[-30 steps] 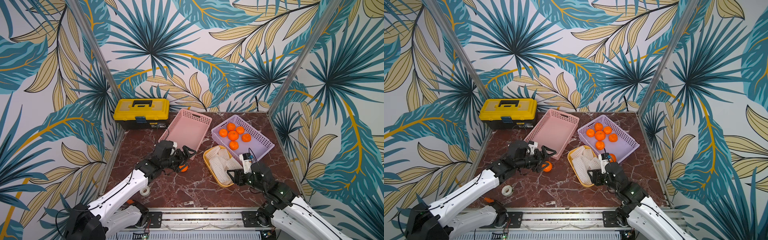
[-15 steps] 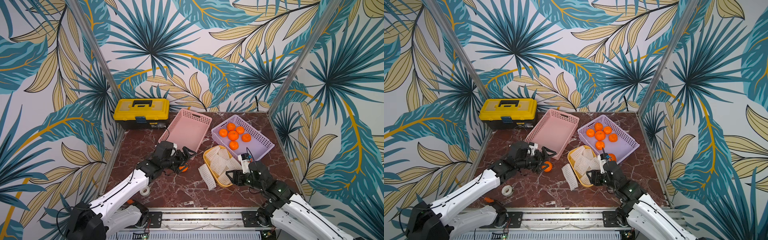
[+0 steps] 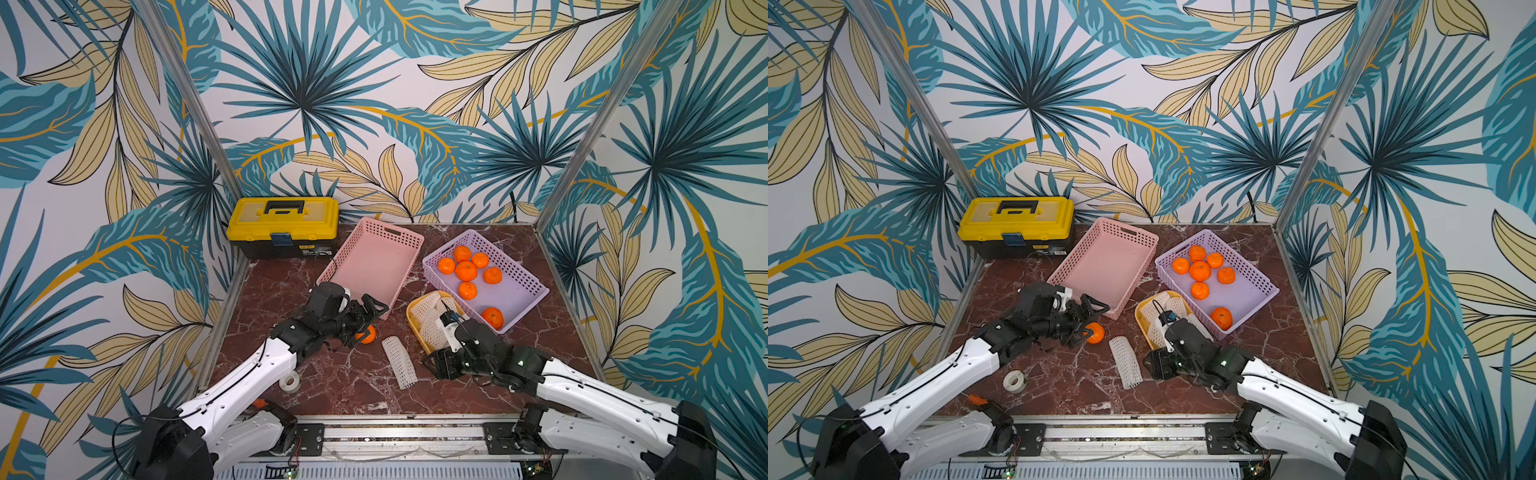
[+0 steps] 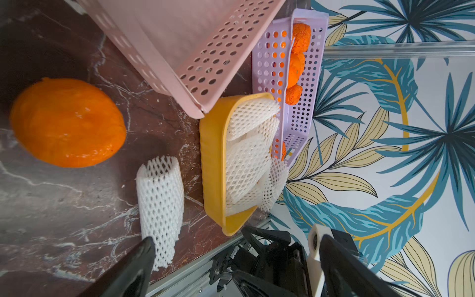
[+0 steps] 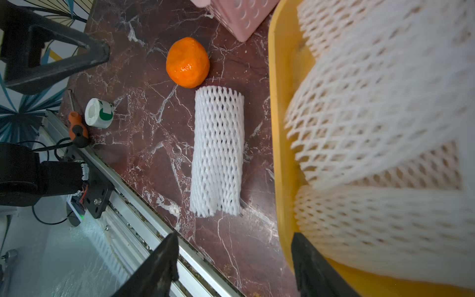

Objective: Remove foam nets from oranges
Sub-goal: Place the foam net into the storage box.

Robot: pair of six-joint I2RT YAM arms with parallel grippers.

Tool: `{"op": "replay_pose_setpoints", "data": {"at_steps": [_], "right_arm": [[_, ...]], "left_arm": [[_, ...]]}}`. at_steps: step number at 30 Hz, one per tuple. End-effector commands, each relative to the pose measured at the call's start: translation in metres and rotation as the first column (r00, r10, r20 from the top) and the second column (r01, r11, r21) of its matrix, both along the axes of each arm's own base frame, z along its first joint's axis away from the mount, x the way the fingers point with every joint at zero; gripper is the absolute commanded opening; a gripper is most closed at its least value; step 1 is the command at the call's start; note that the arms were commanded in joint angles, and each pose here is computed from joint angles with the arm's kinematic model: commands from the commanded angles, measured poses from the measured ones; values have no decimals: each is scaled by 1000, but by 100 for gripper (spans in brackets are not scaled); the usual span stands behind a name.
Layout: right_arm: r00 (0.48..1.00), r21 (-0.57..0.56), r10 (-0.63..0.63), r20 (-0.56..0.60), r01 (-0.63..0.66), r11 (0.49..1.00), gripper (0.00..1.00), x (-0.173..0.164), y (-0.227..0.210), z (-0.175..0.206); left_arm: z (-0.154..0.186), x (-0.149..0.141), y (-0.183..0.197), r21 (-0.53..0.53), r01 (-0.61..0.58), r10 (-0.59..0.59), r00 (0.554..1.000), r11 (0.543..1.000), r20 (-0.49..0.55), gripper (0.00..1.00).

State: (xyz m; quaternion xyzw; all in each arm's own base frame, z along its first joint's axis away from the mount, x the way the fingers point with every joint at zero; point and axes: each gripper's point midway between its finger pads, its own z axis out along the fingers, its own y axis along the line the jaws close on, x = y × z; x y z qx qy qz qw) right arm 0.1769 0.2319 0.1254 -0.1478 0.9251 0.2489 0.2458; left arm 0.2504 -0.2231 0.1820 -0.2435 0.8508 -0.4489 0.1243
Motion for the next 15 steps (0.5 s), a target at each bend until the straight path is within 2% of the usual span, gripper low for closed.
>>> {"op": "replay_pose_setpoints", "data": {"at_steps": [1,4,8,11,15], "right_arm": [[999,-91,-6,52,11,996,71,12,8,-4],[999,-135,26,42,-20,991,73,13,25,-11],[999,-202,36,-5,-36,979,79,14,45,-28],[998,-225,27,-49,-38,974,85,16,59,-42],[988,-248,28,-149,-65,967,86,15,79,-62]], "left_arm": [[20,5,20,73,-36,30,996,997,83,100],[25,8,35,114,-93,77,988,989,135,100],[34,9,58,163,-149,119,977,975,179,100],[36,11,81,224,-199,159,970,954,184,100],[38,17,105,237,-245,204,961,940,185,100]]}}
